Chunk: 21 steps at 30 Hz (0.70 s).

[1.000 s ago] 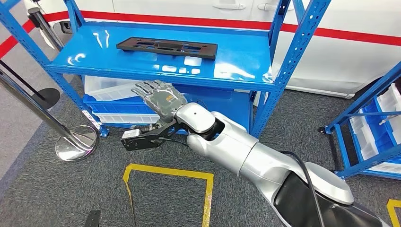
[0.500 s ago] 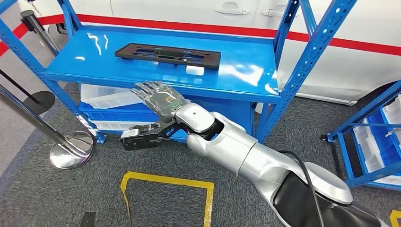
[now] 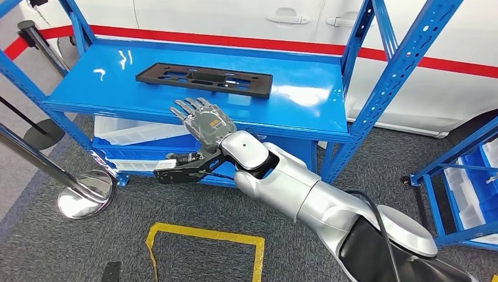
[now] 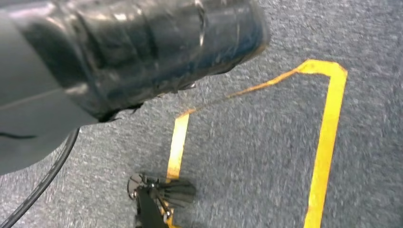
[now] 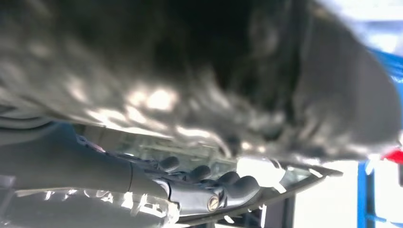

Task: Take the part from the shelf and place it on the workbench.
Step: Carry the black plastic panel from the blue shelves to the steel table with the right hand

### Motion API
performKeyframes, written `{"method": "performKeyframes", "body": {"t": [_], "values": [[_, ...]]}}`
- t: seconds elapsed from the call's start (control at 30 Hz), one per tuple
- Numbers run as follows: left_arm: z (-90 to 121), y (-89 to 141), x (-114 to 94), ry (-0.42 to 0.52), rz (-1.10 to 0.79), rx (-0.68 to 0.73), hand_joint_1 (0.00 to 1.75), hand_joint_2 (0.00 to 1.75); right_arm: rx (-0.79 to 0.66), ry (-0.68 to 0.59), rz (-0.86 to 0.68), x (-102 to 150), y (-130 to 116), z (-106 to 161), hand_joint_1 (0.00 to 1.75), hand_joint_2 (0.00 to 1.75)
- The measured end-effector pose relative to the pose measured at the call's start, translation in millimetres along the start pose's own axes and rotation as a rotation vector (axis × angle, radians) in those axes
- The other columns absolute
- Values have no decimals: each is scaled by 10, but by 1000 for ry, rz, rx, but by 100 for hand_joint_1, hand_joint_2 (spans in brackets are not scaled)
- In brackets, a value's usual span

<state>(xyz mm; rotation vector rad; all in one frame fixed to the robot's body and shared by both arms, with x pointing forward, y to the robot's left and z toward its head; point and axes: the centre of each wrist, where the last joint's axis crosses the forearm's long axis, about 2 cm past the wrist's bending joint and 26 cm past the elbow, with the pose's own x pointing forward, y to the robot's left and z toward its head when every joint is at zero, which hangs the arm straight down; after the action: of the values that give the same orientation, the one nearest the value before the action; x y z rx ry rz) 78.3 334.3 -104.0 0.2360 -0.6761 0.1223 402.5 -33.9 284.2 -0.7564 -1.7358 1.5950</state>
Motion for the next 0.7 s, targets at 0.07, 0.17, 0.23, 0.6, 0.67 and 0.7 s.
{"method": "performKeyframes", "body": {"t": [0.07,0.17,0.23,0.6,0.67,0.7], "values": [[-7,-8,14,-3,0,-3,0,0,-12,-5,7,15,-29,-12,0,0],[-12,-11,24,-6,-2,-6,0,0,-15,-9,16,33,-40,-22,0,0],[-4,-10,10,-4,-5,-9,0,0,-13,-13,17,43,-28,-25,0,0],[-6,-33,20,-11,-3,-13,0,0,-35,-40,46,124,-86,-75,0,0],[-8,-34,23,-11,-2,-14,0,0,-33,-38,51,118,-74,-74,0,0],[-7,-34,22,-11,-2,-15,0,0,-31,-37,53,115,-63,-72,0,0]]}}
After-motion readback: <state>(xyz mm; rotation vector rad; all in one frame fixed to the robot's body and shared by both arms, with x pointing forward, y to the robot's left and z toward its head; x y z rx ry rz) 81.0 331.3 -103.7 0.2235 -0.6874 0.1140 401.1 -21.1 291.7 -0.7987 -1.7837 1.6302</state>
